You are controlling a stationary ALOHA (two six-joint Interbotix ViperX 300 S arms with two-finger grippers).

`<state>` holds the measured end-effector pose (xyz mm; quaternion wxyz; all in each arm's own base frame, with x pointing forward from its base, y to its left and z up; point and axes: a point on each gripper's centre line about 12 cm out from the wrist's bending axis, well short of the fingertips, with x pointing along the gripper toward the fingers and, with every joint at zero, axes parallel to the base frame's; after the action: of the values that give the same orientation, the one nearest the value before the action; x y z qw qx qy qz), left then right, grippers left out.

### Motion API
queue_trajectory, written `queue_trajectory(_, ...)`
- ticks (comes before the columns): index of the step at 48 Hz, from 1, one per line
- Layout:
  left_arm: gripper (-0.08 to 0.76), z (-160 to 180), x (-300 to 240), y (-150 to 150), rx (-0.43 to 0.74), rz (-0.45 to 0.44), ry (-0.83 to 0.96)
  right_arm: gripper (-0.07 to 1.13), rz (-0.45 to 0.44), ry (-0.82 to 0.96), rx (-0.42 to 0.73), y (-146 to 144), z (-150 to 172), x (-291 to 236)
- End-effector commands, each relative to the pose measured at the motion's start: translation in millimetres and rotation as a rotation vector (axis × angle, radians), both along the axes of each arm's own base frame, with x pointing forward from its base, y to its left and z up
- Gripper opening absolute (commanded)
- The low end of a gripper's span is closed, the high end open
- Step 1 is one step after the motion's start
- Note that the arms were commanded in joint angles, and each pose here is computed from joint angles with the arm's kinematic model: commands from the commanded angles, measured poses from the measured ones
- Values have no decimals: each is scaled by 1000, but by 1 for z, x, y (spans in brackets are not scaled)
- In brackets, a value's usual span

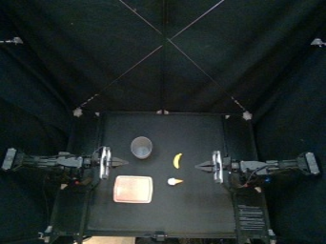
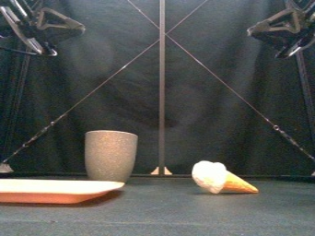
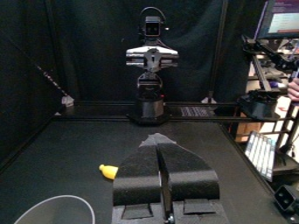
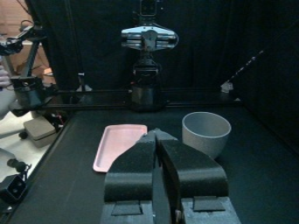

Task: Pick the ice cream then place it in the grey bowl
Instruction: Pick the ice cream

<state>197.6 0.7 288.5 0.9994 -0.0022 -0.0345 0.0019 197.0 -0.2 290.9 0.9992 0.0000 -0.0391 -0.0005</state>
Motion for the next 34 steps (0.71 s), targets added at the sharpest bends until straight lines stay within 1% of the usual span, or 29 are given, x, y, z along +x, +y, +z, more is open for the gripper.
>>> queue_trajectory(1,-44,4,-1,3,0,14,-20,-19,37,57,5,8,-9,11)
queue_trajectory(9,-33,3,-2,3,0,14,-21,55,93,273,21,23,-54,38)
queue_trajectory(13,-31,1,-2,3,0,14,-17,118,102,369,31,28,-74,54)
queue_trajectory(16,-31,1,-2,3,0,14,-14,194,101,426,37,30,-86,65)
queue_trajectory(24,-31,2,-3,3,2,15,-18,523,115,531,31,40,-110,95)
queue_trajectory(28,-31,2,-3,3,2,17,-18,716,114,569,31,42,-121,107)
queue_trajectory(34,-31,2,-3,3,2,17,-18,922,102,610,39,42,-133,119)
